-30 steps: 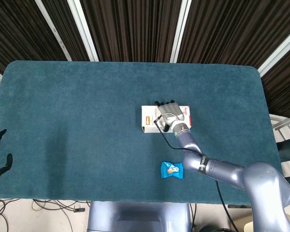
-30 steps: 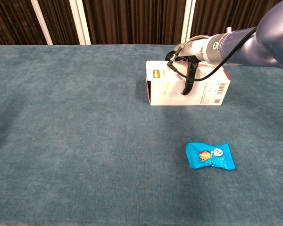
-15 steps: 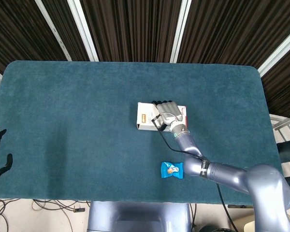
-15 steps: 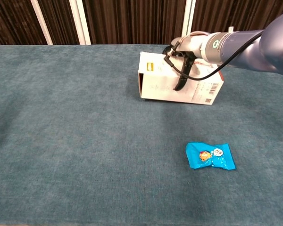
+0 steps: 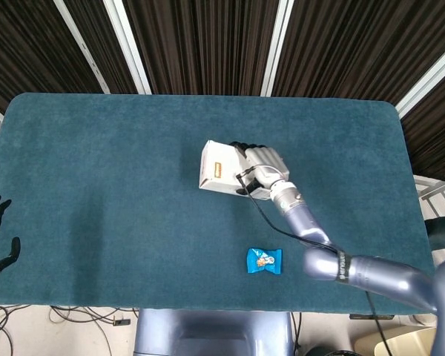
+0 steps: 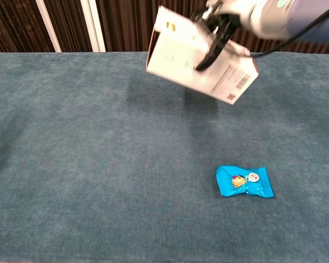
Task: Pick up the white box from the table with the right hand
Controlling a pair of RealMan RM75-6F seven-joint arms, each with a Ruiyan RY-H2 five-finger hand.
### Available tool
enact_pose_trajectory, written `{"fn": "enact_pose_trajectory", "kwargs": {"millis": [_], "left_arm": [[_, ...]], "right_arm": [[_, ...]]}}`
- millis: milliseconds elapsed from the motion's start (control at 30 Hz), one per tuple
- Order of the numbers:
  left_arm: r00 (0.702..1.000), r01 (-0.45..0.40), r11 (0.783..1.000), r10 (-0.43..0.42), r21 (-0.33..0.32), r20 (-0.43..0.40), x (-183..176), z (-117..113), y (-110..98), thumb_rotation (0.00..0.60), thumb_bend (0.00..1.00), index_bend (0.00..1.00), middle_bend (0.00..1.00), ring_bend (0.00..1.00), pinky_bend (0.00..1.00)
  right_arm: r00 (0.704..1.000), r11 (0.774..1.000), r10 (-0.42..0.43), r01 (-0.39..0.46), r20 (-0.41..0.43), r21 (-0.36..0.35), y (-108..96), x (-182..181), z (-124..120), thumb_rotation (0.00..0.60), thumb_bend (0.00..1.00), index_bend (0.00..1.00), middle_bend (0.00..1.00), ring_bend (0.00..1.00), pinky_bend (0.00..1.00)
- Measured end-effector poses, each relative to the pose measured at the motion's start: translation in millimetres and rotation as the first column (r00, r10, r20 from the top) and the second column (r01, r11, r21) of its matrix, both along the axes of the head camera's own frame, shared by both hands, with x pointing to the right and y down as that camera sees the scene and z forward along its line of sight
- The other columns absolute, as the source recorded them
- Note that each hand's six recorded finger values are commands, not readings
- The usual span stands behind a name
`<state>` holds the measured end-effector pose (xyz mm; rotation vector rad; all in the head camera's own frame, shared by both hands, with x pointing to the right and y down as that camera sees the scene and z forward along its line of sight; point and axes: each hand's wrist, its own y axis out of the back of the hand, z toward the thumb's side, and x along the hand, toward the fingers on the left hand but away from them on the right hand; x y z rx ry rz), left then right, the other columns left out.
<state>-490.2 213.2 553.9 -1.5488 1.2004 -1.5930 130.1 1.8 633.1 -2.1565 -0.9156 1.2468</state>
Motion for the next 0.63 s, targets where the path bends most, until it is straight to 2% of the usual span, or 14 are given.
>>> {"fn": "enact_pose_trajectory", "kwargs": {"millis": [300, 633], "left_arm": [[1.0, -0.002, 1.0, 0.002, 0.004, 0.001, 0.9, -1.1, 0.6, 0.6, 0.5, 0.08, 0.0, 0.0, 0.0], [1.0, 0.0, 1.0, 0.0, 0.008, 0.004, 0.0, -2.1, 0.7, 0.6, 0.5, 0.08, 0.0, 0.0, 0.0]], "right_arm": [[0.989, 0.999, 0.037, -0.043, 0.146, 0.034, -14.6, 16.1, -63.3, 0.6, 0.26, 0.25, 0.42, 0.54, 0.25], [0.97, 0.995, 0.04, -0.061, 0.242, 0.078, -25.1, 27.5, -114.3, 0.6, 0.26, 0.25, 0.42, 0.53, 0.25]]}}
